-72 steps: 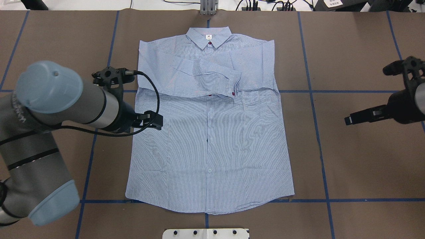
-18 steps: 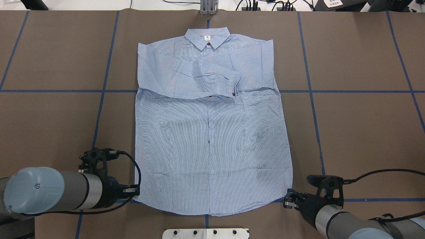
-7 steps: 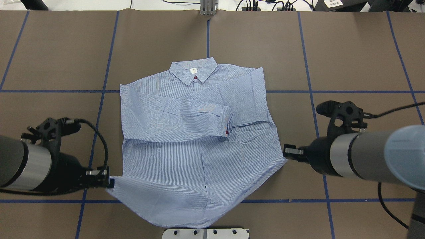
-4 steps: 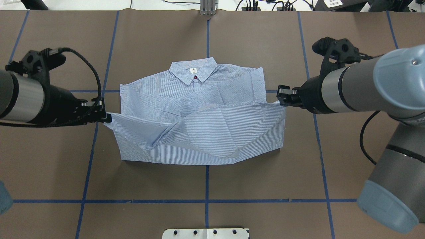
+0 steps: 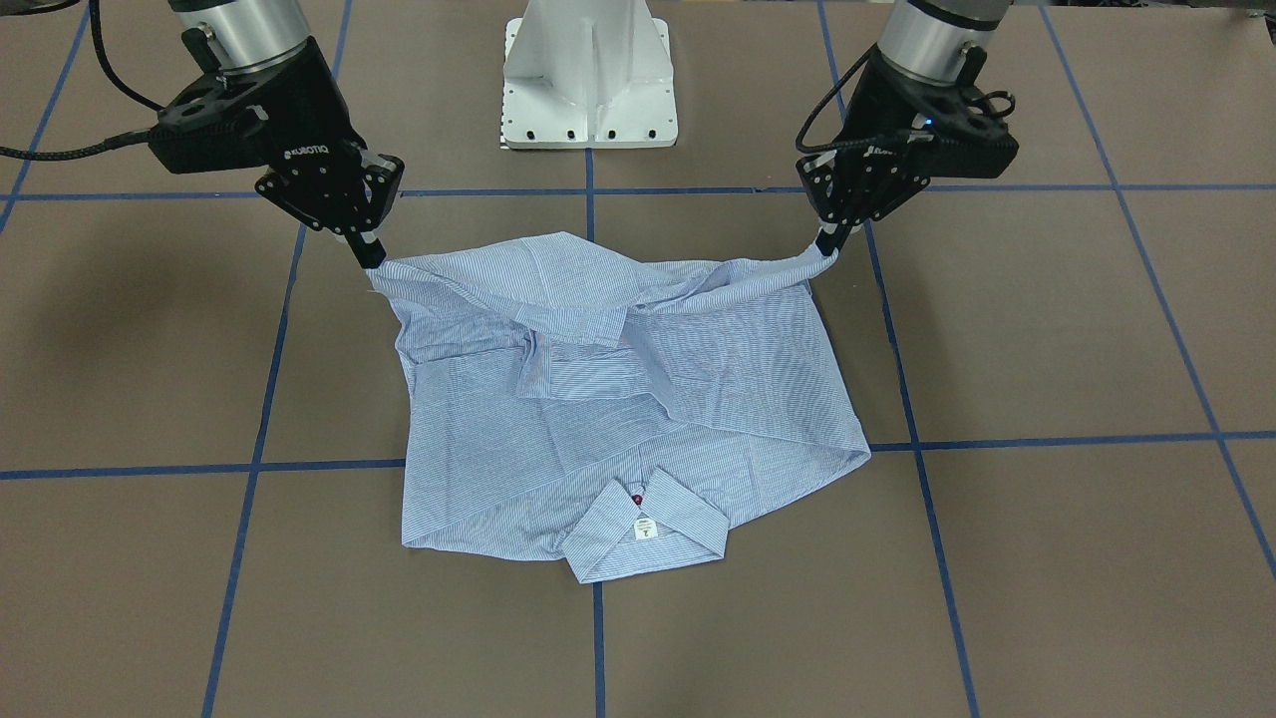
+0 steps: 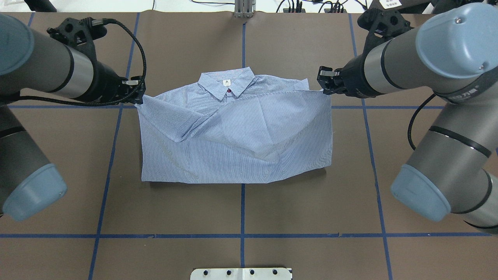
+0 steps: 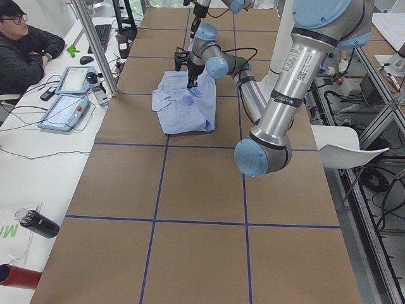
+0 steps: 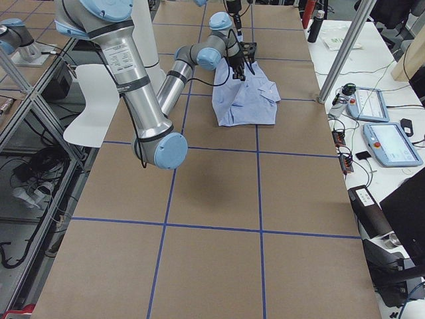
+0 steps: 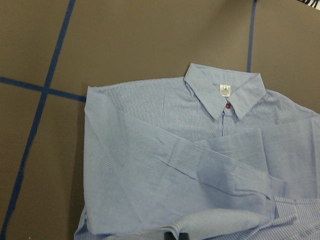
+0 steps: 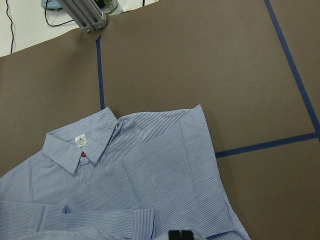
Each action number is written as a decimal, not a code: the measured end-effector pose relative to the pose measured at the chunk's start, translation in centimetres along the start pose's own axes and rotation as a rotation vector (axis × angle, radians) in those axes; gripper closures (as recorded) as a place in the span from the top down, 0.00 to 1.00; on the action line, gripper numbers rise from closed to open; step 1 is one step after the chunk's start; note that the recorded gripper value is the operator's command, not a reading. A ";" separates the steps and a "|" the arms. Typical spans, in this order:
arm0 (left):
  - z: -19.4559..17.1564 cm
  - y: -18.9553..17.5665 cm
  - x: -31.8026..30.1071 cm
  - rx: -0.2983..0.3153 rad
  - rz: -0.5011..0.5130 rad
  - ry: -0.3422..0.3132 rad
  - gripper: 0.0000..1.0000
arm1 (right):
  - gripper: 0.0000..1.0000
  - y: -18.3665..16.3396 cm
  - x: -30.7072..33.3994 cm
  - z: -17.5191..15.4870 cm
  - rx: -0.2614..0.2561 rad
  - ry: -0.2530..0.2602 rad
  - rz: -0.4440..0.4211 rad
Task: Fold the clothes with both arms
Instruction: 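Lift the hem with both grippers and fold it toward the collar, then lower the hem onto the collar and open both grippers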
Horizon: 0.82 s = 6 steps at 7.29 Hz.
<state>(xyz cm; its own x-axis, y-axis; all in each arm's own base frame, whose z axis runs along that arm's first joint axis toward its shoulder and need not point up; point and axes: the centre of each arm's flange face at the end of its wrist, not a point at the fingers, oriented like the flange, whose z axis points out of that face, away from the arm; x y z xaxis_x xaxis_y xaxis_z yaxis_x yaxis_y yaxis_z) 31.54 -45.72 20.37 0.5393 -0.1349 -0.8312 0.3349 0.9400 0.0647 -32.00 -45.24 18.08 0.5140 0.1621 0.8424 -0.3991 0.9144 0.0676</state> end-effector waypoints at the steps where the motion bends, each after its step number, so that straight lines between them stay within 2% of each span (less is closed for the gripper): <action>1: 2.3 -1.5 0.2 0.020 0.025 -0.034 0.00 | 0.00 -1.2 -0.3 1.8 0.003 0.029 -0.019; 3: 8.5 -4.7 0.6 0.043 0.093 -0.074 0.00 | 0.00 -3.8 -0.6 6.6 0.007 0.077 -0.052; 5: 15.8 -7.8 -0.8 0.057 0.201 -0.103 0.00 | 0.00 -6.1 -0.1 13.3 0.017 0.077 -0.064; 6: 17.6 -9.3 -2.0 0.064 0.252 -0.116 0.00 | 0.00 -7.4 0.5 15.9 0.037 0.070 -0.070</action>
<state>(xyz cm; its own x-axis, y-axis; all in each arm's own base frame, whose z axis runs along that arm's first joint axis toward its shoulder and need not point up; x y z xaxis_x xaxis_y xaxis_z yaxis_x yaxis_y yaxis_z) 40.91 -59.75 31.19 0.6950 0.0620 -0.7163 0.2255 0.9272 0.2990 -40.87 -57.86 26.51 0.5932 0.1247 0.7953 -0.3873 0.9103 0.1462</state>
